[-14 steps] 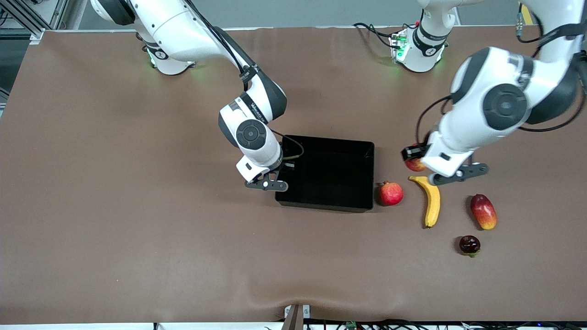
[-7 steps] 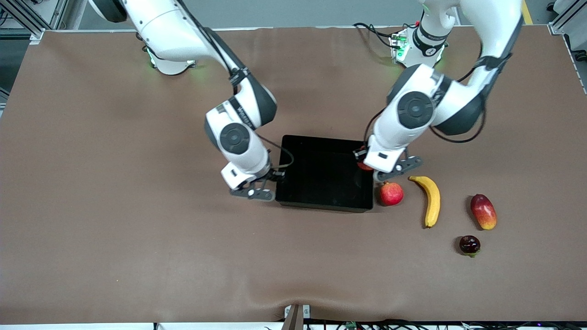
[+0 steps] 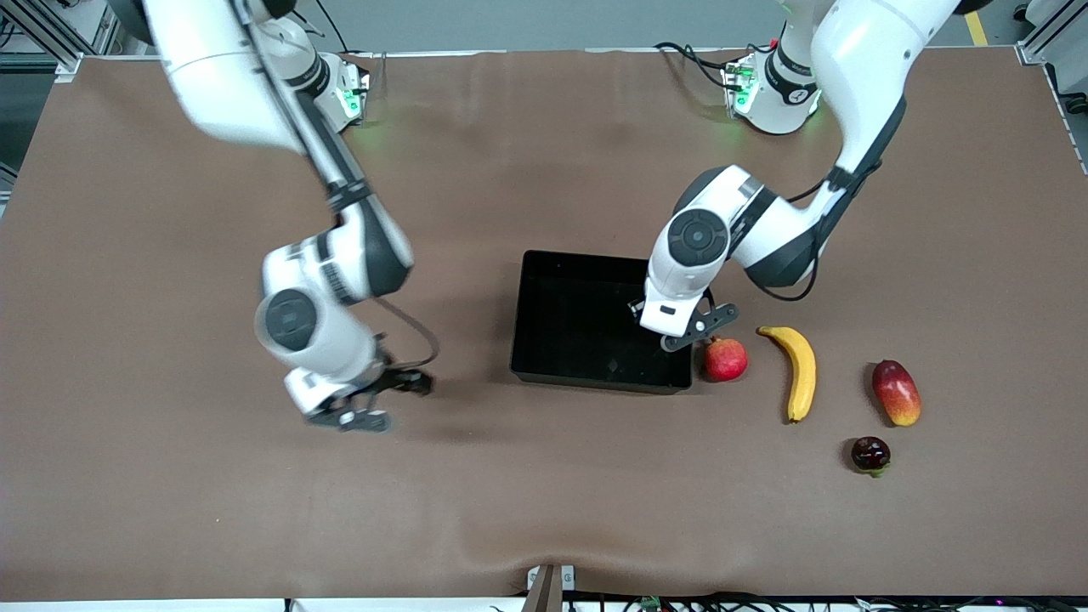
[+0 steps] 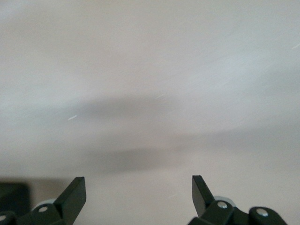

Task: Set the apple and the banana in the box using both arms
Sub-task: 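Move the apple over the box with the left gripper while the right gripper withdraws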

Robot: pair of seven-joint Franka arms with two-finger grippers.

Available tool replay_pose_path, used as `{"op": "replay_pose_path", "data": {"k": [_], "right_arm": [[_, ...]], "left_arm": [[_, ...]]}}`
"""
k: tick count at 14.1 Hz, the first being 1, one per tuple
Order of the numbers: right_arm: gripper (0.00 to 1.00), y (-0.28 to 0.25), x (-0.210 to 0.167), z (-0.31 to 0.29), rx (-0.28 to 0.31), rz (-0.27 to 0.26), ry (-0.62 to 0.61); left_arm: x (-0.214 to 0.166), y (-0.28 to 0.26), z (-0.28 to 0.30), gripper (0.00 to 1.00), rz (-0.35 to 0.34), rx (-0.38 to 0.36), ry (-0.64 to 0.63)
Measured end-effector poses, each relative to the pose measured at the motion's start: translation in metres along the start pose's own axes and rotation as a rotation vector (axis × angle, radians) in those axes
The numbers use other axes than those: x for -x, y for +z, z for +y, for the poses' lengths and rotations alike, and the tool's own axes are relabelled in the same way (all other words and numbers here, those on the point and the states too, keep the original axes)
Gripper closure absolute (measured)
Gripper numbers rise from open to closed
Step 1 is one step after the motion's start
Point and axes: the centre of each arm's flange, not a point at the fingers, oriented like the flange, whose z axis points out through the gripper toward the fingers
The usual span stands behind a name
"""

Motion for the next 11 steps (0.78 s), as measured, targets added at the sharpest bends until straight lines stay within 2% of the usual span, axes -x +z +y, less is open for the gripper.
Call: {"op": "replay_pose_path", "data": {"k": [2, 6, 9, 11], "right_arm": [[0.00, -0.002, -0.021, 0.053, 0.005, 0.014, -0.021], [0.00, -0.003, -0.050, 0.142, 0.009, 0.080, -0.047], [0.00, 0.007, -0.066, 0.187, 0.014, 0.165, -0.045], [0.00, 0.017, -0.073, 0.194, 0.014, 0.228, -0.042]], "left_arm": [[0.001, 0.017, 0.002, 0.29, -0.022, -0.010, 0.003], [0.005, 0.040, 0.005, 0.29, -0.057, -0.028, 0.011], [0.007, 0.047, 0.006, 0.29, -0.067, -0.031, 0.013], [0.005, 0.045, 0.007, 0.14, -0.065, -0.027, 0.011]]}}
